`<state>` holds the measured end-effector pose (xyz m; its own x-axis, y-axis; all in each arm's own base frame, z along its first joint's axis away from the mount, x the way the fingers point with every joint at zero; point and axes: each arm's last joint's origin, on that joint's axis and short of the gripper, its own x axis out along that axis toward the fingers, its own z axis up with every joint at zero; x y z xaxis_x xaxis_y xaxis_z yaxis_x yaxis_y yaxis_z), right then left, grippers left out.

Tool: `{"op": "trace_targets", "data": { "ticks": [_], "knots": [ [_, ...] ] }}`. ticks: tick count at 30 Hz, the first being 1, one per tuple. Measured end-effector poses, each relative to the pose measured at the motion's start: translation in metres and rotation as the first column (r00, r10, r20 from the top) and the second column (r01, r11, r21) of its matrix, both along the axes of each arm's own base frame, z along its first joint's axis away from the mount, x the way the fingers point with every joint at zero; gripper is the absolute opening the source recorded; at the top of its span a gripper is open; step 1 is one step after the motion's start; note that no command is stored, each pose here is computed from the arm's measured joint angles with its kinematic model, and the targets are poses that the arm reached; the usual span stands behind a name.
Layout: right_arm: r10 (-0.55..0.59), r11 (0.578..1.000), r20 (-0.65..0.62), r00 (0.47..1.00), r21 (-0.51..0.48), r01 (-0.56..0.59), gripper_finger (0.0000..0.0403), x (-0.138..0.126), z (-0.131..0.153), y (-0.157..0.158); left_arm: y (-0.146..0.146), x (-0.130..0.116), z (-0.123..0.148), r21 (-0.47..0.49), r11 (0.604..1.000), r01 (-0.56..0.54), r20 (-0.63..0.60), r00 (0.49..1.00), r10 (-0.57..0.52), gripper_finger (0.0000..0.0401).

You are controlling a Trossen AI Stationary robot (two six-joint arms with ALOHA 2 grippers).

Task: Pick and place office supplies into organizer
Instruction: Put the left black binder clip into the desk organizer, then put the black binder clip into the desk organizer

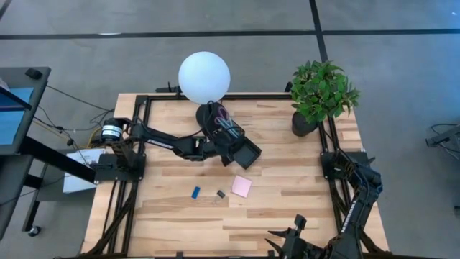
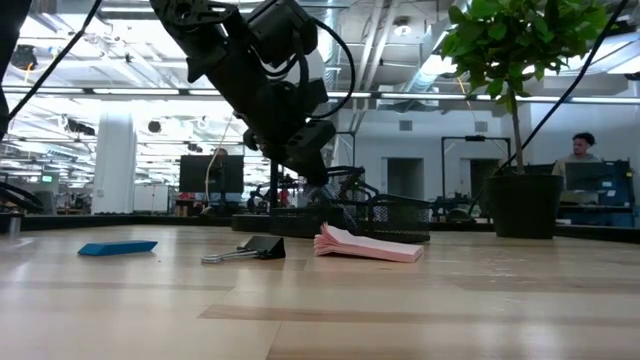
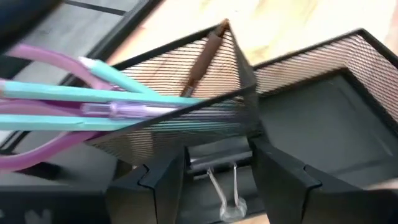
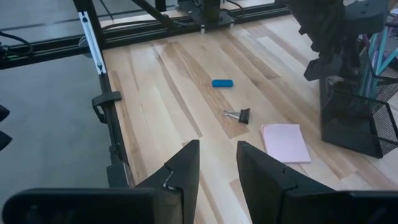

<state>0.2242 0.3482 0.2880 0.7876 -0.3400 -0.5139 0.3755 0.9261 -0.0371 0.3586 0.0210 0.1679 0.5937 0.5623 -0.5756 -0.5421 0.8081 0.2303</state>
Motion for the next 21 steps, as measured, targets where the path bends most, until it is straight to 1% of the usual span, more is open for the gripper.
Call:
{"op": "trace_targets", "data": {
  "ticks": [4, 8, 12, 14, 16, 18, 21],
  "knots": [
    [0.000, 1.000, 0.000, 1.000, 0.000, 0.000, 0.0101, 0.000, 0.000, 0.000, 0.007, 0.000, -0.001, -0.039, 0.999, 0.023, 0.000, 1.000, -0.023, 0.0190],
    [0.000, 1.000, -0.009, 1.000, -0.009, 0.000, 0.0101, 0.000, -0.005, 0.000, 0.015, 0.000, -0.001, -0.056, 0.998, -0.005, 0.010, 1.000, 0.006, 0.0203],
    [-0.001, 1.000, -0.009, 1.000, -0.002, 0.001, 0.0101, -0.001, -0.007, 0.000, 0.015, -0.001, -0.001, -0.112, 0.992, -0.058, 0.054, 0.996, 0.064, 0.0209],
    [-0.002, 1.000, 0.006, 1.000, 0.013, 0.002, 0.0101, 0.000, -0.007, 0.002, 0.014, 0.000, -0.001, -0.132, 0.989, -0.066, 0.072, 0.995, 0.076, 0.0210],
    [0.002, 1.000, 0.010, 1.000, 0.015, -0.002, 0.0101, 0.001, -0.007, 0.003, 0.011, 0.000, -0.001, -0.162, 0.986, -0.045, 0.076, 0.995, 0.058, 0.0210],
    [0.011, 1.000, 0.011, 1.000, 0.009, -0.011, 0.0101, 0.001, -0.007, 0.003, 0.005, 0.001, -0.001, -0.183, 0.983, 0.003, 0.072, 0.997, 0.010, 0.0210],
    [0.007, 1.000, 0.010, 1.000, 0.007, -0.007, 0.0101, 0.003, -0.007, 0.002, -0.015, 0.001, 0.006, -0.191, 0.979, 0.077, 0.095, 0.994, -0.060, 0.0210]
  ]
}}
